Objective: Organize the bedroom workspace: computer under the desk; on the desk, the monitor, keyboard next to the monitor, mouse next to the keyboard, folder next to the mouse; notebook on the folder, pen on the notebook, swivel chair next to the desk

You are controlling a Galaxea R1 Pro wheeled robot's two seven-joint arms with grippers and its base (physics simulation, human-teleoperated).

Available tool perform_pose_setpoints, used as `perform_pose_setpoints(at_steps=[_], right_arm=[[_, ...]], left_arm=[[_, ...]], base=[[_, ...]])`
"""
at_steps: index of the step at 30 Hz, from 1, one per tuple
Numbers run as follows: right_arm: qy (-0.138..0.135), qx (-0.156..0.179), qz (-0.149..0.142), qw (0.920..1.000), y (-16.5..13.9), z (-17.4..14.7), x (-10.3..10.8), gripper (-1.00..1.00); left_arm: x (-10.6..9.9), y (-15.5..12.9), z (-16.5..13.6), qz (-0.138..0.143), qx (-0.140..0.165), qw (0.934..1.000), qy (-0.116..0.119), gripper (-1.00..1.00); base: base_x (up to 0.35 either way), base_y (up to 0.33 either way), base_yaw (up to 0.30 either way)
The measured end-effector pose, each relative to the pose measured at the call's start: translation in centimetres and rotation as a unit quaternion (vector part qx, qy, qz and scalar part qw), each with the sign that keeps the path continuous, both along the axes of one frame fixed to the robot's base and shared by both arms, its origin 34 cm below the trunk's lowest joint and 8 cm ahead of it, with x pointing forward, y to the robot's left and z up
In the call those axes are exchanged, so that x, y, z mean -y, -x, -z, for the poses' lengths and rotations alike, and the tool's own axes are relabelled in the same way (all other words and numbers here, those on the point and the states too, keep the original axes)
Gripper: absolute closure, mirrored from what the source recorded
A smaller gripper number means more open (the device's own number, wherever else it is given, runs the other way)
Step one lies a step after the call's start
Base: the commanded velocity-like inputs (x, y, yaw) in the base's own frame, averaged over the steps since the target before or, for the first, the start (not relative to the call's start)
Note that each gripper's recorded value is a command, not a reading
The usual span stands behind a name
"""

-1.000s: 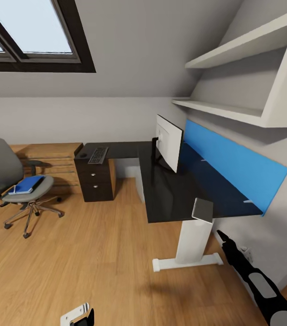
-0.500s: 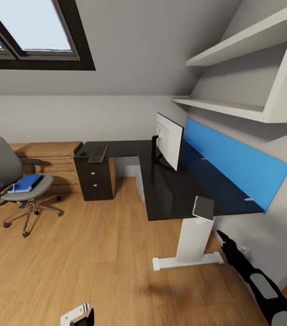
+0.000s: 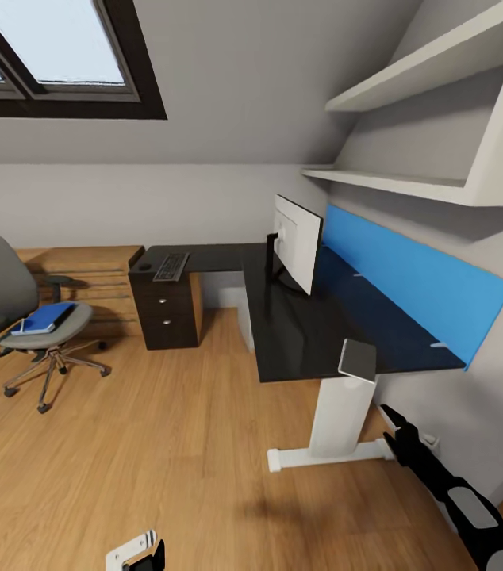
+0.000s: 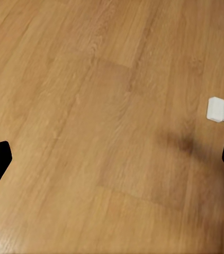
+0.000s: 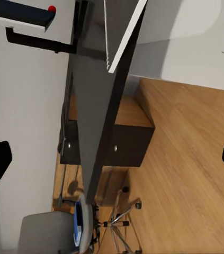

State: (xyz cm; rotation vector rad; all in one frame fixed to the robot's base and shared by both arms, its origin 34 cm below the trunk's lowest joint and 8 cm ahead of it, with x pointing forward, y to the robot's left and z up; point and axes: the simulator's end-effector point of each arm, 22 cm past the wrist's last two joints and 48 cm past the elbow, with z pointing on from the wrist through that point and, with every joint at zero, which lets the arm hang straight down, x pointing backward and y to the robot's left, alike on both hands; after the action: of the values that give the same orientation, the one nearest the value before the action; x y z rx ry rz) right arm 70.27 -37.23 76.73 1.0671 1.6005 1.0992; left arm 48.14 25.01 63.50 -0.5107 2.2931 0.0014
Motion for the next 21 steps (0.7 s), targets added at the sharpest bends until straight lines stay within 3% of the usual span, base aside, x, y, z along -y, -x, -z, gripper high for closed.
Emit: perform_pose_setpoints(at_steps=[10,21], right_arm=[[0.003,0.019,-0.005,0.9998,-0.4,0.4,0.0,-1.0],[0.008,0.017,-0.003,0.9998,-0.4,1.1,-0.1,-1.0]], left_arm=[[-0.1,0.1,1.7,-0.002,0.0,1.0,0.0,-1.0],[-0.4,0.7,2.9,-0.001,-0.01,0.9999,-0.005,-1.0]], base=[[0.0,0.0,0.0],[0.0,0.0,0.0]])
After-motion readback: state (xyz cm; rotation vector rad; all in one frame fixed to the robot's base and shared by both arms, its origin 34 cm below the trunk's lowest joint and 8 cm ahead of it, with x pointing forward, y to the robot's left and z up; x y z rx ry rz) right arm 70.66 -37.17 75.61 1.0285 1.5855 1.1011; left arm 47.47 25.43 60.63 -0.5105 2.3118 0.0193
